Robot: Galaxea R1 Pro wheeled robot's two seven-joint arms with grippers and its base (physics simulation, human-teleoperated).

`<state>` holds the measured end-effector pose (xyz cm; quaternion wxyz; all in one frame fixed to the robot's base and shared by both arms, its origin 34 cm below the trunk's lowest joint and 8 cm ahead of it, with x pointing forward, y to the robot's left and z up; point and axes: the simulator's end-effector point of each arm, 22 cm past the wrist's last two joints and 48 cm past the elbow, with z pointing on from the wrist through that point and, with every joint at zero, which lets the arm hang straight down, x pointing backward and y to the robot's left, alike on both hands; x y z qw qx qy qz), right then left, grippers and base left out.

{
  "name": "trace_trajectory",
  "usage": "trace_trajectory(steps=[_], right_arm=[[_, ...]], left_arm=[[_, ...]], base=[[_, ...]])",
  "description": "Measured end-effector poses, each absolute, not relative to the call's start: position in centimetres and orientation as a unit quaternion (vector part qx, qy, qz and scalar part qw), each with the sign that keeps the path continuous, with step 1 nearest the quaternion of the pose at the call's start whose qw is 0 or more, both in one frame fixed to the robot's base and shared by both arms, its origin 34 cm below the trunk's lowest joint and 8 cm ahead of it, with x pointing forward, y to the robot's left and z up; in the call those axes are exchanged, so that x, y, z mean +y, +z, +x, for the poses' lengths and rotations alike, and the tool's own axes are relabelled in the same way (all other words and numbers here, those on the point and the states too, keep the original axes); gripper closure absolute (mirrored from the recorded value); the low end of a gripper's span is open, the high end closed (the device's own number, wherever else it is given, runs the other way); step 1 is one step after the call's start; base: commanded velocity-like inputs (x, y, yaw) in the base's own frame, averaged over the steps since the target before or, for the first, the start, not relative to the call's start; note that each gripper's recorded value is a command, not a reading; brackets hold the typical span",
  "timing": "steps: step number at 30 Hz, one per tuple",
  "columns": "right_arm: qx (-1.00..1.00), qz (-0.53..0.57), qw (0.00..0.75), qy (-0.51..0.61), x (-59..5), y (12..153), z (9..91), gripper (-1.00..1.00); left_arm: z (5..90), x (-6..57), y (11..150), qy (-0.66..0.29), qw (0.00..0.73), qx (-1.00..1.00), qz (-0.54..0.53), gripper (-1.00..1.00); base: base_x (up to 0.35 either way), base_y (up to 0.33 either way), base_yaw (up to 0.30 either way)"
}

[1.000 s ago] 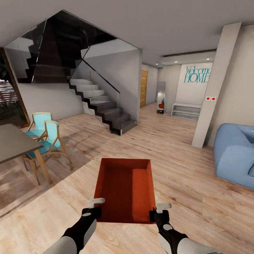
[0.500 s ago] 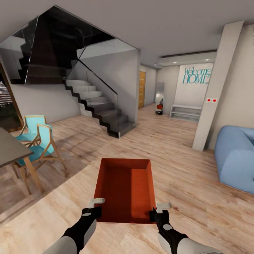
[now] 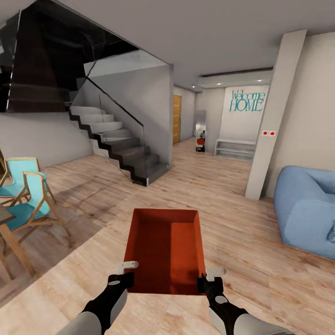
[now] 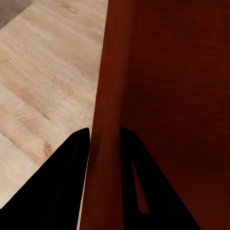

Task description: Move the two storage containers from the living room to the garage. In the garage, place one container on the floor and stack the other container on top of it (either order is fine).

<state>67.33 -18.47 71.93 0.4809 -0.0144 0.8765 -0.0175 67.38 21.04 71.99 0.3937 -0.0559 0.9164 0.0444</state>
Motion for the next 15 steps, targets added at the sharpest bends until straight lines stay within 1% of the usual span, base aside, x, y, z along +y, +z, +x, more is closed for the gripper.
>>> trace_trajectory(steps=[9, 15], right_arm=[[0.875, -0.014, 0.484, -0.018, -18.47, 72.29, 67.44, 1.0], [0.875, -0.015, 0.484, -0.017, -18.46, 72.31, 67.45, 1.0]], left_arm=[[67.48, 21.04, 72.34, 0.044, 0.397, 0.915, -0.056, 1.0], [67.49, 21.05, 72.36, 0.044, 0.397, 0.915, -0.056, 1.0]], base=[[0.321, 0.0, -0.25], [0.321, 0.0, -0.012]])
